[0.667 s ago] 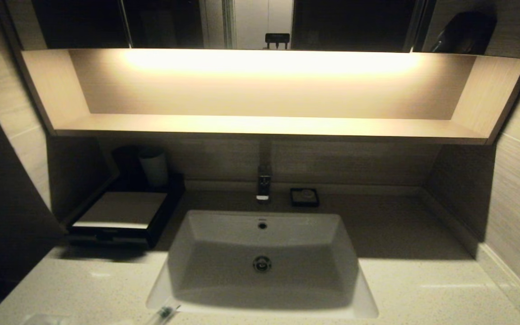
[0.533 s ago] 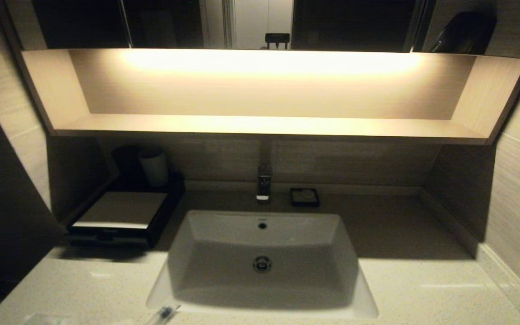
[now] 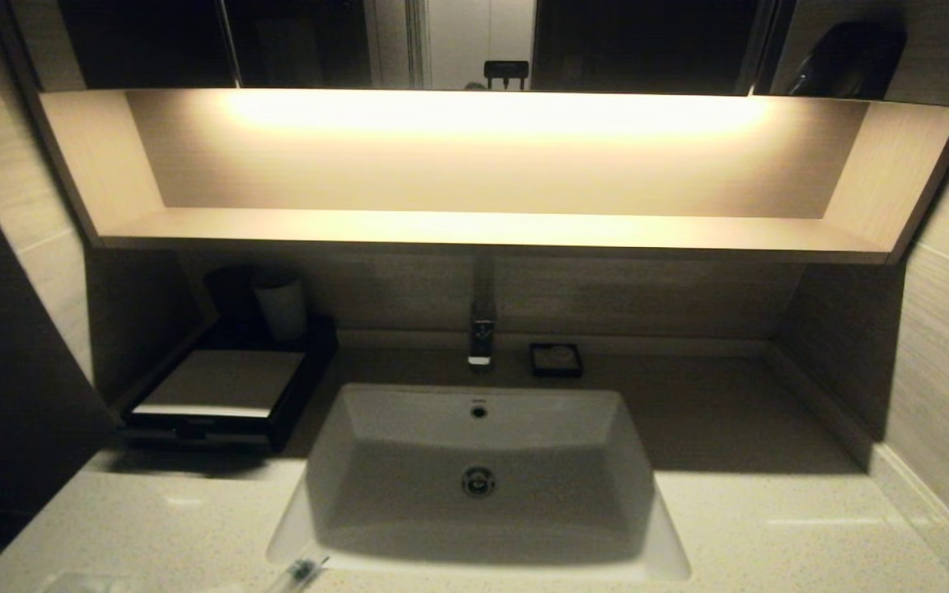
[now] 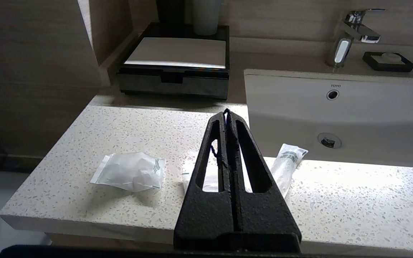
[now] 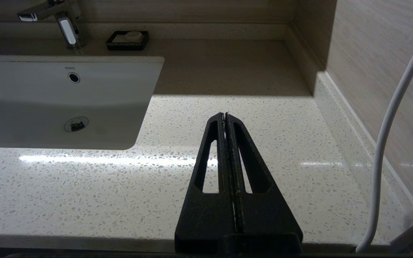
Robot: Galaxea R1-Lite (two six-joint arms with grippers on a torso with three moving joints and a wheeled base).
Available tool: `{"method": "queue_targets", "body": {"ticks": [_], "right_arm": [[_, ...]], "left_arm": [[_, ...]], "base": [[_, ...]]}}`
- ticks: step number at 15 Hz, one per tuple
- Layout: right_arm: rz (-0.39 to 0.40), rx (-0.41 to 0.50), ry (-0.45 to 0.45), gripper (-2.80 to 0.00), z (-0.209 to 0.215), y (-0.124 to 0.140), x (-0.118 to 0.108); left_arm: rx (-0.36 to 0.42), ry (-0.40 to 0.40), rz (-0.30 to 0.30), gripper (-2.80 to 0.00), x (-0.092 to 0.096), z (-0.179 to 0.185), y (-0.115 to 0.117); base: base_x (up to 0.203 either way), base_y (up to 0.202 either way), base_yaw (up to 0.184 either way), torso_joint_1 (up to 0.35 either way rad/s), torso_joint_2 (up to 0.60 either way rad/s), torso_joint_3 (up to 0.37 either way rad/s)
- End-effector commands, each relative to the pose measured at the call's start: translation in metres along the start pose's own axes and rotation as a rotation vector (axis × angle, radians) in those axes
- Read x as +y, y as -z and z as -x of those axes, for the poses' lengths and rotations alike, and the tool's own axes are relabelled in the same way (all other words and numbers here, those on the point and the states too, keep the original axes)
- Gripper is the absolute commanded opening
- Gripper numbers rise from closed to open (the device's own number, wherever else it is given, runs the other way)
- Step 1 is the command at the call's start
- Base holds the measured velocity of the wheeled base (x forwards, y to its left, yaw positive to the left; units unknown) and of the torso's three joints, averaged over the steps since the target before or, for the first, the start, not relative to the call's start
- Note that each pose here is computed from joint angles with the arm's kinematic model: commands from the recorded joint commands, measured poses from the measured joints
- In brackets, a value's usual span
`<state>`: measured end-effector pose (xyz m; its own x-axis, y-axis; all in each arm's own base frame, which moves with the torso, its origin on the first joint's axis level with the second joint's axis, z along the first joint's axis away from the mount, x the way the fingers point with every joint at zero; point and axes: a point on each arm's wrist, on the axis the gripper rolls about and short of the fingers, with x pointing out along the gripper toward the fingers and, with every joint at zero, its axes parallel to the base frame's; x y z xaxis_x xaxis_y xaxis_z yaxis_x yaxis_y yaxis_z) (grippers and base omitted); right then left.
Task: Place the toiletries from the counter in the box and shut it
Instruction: Open the drawer
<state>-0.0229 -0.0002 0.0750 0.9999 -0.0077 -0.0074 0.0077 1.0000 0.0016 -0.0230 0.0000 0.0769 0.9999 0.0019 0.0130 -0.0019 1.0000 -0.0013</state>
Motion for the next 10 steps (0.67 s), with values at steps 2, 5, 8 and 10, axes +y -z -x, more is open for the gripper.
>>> {"method": "queue_targets", "body": {"ticks": [2,5,8,10], "right_arm": [[0.000,0.000,0.000,-2.80,0.0000,0.0001,0.0000],[0.000,0.000,0.000,-2.80,0.0000,0.0001,0.0000],[0.000,0.000,0.000,-2.80,0.0000,0.0001,0.0000],[0.000,0.000,0.000,-2.80,0.0000,0.0001,0.0000]], "left_arm": [[0.001,0.000,0.000,-2.80,0.0000,-0.0001,-0.0001],[0.001,0.000,0.001,-2.80,0.0000,-0.0001,-0.0001],[0.001,-0.001,0.000,-2.80,0.0000,-0.0001,-0.0001],[0.002,-0.001,-0.001,-2.80,0.0000,-0.0001,0.0001]], "base": [[0.000,0.000,0.000,0.000,0.00,0.000],[0.000,0.000,0.000,0.000,0.00,0.000],[0.000,0.000,0.000,0.000,0.00,0.000],[0.000,0.000,0.000,0.000,0.00,0.000]]}}
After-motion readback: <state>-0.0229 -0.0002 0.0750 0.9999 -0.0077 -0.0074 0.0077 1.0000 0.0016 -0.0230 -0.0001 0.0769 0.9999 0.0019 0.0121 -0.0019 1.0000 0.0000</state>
